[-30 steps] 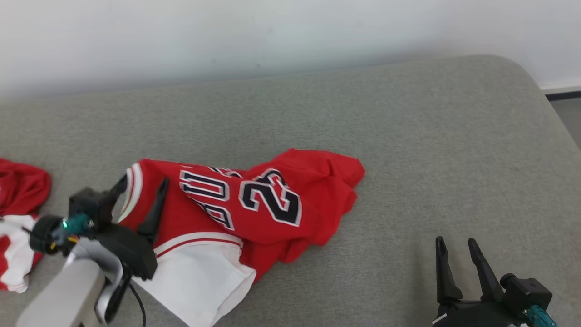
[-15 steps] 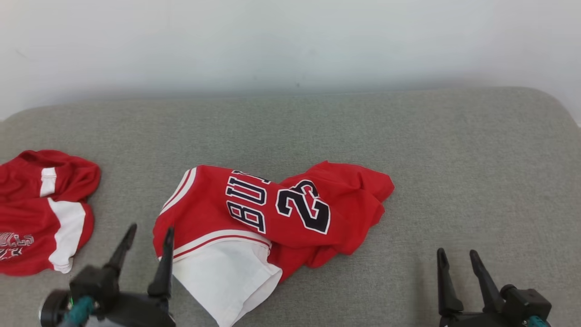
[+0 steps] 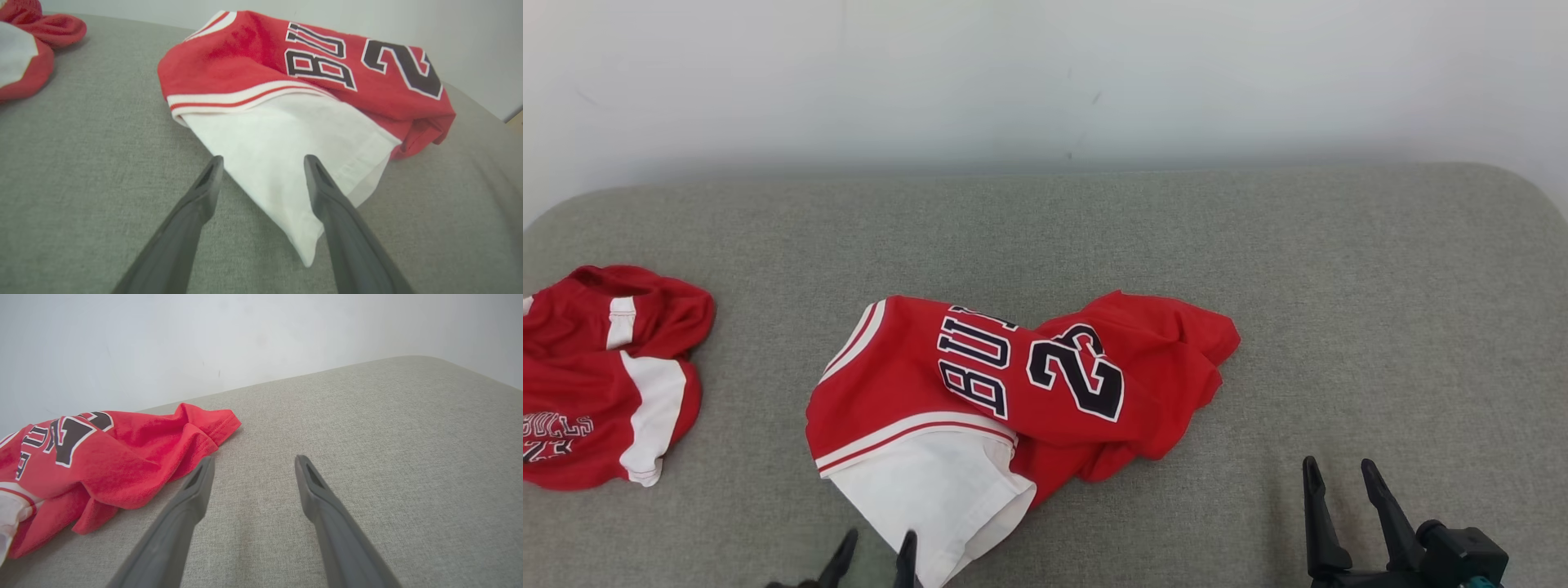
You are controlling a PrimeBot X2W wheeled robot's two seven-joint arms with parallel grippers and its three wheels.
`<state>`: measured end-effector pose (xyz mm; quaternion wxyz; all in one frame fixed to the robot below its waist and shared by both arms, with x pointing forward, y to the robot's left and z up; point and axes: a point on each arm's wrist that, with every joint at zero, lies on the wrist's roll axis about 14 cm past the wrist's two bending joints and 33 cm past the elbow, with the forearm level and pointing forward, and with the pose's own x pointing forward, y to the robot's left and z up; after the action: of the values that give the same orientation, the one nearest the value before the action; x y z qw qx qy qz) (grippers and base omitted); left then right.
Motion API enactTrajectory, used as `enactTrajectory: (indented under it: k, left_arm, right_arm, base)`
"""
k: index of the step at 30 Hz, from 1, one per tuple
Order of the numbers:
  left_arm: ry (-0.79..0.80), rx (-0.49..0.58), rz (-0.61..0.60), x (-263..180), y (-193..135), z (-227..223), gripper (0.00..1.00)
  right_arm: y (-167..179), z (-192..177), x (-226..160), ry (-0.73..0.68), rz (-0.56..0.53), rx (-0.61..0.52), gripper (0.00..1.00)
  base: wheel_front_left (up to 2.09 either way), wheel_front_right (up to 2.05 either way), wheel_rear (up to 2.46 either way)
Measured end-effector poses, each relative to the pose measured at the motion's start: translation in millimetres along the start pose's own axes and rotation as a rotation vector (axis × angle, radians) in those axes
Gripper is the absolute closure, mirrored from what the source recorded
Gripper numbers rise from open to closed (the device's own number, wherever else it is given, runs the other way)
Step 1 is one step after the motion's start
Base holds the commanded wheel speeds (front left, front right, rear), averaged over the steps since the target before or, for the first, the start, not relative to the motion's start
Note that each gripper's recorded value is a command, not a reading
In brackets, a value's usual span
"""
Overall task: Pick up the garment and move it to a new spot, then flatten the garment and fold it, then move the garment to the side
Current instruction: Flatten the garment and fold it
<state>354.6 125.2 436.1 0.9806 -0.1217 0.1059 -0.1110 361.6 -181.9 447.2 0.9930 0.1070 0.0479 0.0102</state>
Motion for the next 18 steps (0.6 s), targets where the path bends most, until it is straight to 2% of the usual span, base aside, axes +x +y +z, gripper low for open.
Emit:
enactTrajectory:
  k: [5,12,14,15,18]
  left_arm:
    - [0.091,-0.023,0.009,-4,0,-31,0.00]
    - [0.180,-0.068,-0.045,-3,-19,-58,0.00]
    - [0.189,-0.064,-0.038,-1,-17,-61,0.53]
    - [0.189,-0.059,-0.036,0,-16,-61,0.98]
    - [0.188,-0.055,-0.028,3,-12,-60,1.00]
  right_arm:
    - [-2,-2,-1,0.007,-0.006,0.000,0.00]
    - [-4,-4,1,0.011,-0.012,0.001,0.00]
    - [-5,-2,1,0.008,-0.015,0.000,0.00]
    - [-5,-2,1,0.006,-0.015,0.000,0.00]
    - [-6,-1,1,0.003,-0.018,0.001,0.00]
  base:
    - [0.00,0.00,0.00]
    - [0.00,0.00,0.00]
    - [0.00,0.00,0.00]
    - [0.00,0.00,0.00]
    - [0.00,0.00,0.00]
